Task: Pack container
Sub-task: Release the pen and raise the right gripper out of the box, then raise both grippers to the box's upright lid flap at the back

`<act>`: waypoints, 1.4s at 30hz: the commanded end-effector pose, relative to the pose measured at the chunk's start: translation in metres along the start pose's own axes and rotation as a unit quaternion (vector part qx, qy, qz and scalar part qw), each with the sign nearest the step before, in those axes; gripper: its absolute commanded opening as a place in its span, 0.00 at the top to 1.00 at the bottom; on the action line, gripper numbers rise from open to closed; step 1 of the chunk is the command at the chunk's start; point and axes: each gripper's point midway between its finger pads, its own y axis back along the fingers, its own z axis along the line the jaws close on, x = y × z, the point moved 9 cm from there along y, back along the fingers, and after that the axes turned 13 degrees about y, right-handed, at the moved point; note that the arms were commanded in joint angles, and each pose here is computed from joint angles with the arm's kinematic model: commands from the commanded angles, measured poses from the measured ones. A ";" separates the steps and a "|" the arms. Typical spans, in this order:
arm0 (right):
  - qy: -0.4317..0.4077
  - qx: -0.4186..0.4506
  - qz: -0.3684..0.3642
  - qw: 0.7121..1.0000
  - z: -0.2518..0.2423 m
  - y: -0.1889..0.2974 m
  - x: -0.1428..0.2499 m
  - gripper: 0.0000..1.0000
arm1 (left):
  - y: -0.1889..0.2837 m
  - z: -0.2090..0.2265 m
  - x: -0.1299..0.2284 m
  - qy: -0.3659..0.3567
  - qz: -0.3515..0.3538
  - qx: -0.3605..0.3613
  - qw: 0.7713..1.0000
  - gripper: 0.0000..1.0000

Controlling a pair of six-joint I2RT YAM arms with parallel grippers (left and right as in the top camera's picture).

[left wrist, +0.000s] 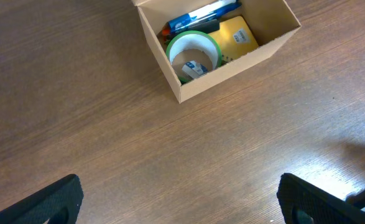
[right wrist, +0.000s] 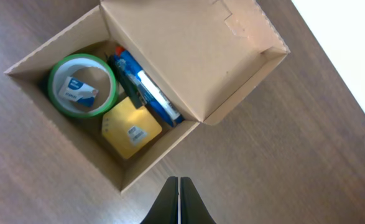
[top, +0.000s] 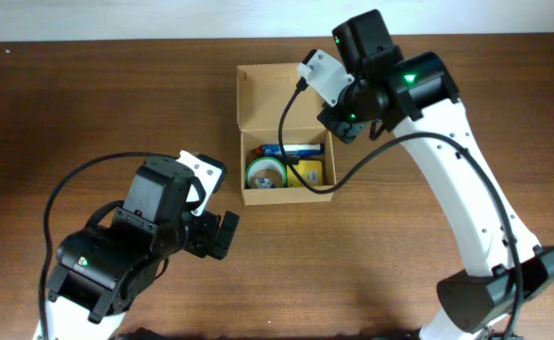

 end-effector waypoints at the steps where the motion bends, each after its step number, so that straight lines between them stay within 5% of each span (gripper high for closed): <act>1: -0.006 -0.020 -0.014 1.000 0.005 0.006 0.000 0.96 | 0.008 -0.002 -0.003 -0.008 -0.014 0.011 1.000 0.01; 15: -0.049 -0.042 0.000 0.998 0.011 0.007 0.005 0.96 | 0.008 0.002 -0.004 -0.009 -0.019 -0.010 1.000 0.00; 22: -0.069 -0.056 0.020 0.996 0.015 0.007 0.011 0.96 | 0.006 -0.002 -0.029 -0.003 -0.090 -0.008 0.996 0.01; 27: -0.107 -0.047 0.024 0.993 0.003 0.008 0.021 0.96 | 0.001 0.022 -0.047 0.090 -0.125 -0.030 0.988 0.01; 34: -0.164 -0.058 -0.010 0.985 -0.025 0.010 0.043 0.96 | -0.008 0.064 -0.075 0.141 -0.156 0.032 0.977 0.00; 42: -0.209 -0.076 -0.025 0.975 -0.051 -0.007 0.063 0.96 | -0.064 0.100 -0.097 0.185 -0.105 0.060 0.975 0.00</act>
